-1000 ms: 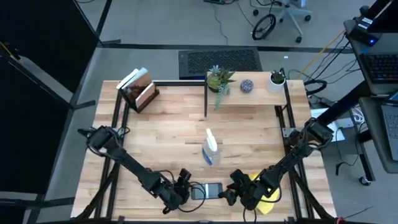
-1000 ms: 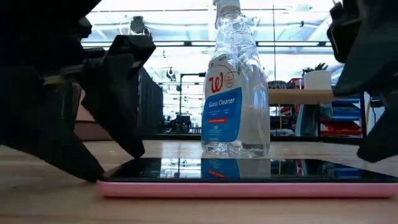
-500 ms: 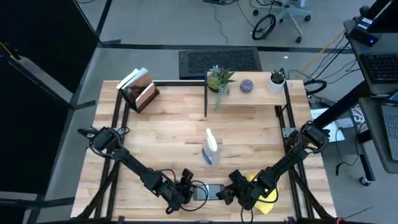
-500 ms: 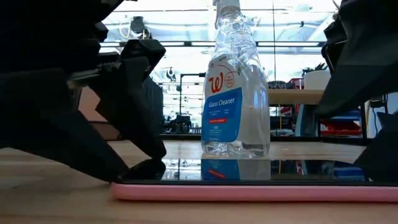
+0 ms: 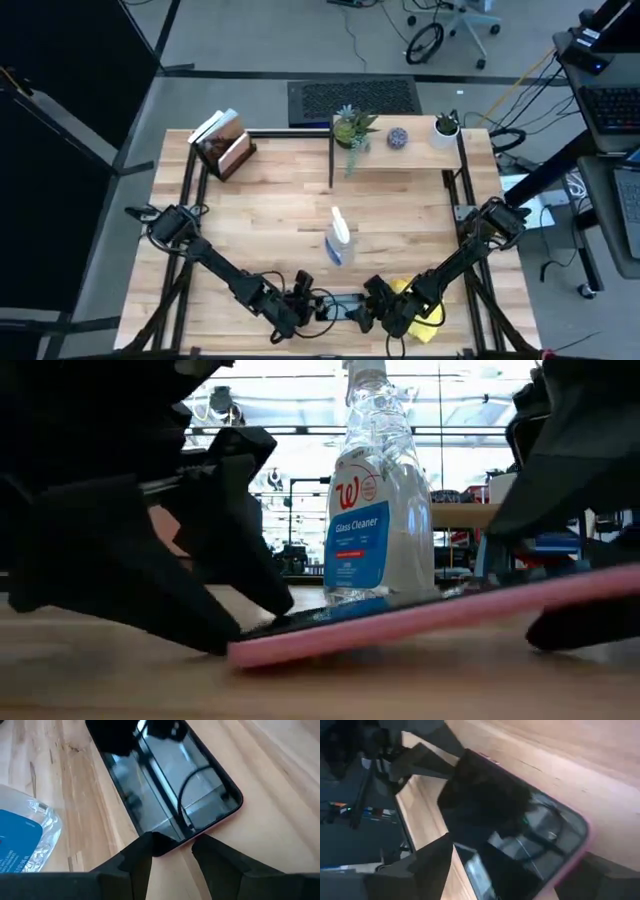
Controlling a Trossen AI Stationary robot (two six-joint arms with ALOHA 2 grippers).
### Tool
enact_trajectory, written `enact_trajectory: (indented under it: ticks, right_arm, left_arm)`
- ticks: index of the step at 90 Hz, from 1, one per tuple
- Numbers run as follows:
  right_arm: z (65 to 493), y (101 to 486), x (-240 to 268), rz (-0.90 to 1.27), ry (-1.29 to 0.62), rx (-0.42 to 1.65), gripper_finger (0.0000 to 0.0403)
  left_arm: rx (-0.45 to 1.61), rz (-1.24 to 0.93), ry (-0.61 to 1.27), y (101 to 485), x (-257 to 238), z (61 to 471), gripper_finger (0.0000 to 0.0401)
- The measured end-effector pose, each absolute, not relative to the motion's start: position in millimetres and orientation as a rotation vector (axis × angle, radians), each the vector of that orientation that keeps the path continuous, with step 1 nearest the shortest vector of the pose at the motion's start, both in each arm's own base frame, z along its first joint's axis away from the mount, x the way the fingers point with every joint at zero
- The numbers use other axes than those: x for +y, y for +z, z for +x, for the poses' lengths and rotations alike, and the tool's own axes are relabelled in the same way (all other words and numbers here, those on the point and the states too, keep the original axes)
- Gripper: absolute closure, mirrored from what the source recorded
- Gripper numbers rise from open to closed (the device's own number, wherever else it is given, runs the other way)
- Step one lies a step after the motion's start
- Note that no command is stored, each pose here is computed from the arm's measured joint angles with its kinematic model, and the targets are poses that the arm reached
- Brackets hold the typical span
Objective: Apply microfiber cloth
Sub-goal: Spray the back of the cellphone using the glass cleaner spray
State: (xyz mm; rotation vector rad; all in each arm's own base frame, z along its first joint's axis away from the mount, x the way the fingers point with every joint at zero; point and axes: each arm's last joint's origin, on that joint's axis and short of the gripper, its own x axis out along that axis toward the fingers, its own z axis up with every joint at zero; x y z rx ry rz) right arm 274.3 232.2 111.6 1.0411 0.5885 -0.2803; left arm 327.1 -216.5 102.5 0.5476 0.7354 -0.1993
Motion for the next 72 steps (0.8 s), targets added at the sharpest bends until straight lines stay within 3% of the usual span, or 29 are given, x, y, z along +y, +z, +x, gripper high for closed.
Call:
enact_trajectory:
  ticks: [18,35,49,60,72]
  right_arm:
    - [275,112,231,0.964,-0.265,0.586,0.0207]
    - [275,117,233,0.921,-0.231,0.561,0.0304]
    - [268,118,239,0.782,-0.163,0.607,0.0383]
    - [264,128,241,0.707,-0.114,0.599,0.0389]
    - [262,138,242,0.617,-0.068,0.586,0.0391]
  left_arm:
    - [0.728,0.544,-0.193,103,-216,328,0.0258]
    - [0.720,0.545,-0.191,110,-217,326,0.0258]
    - [0.655,0.522,-0.187,143,-223,323,0.0258]
    - [0.617,0.499,-0.189,165,-225,316,0.0258]
    - [0.547,0.300,-0.153,198,-224,309,0.0258]
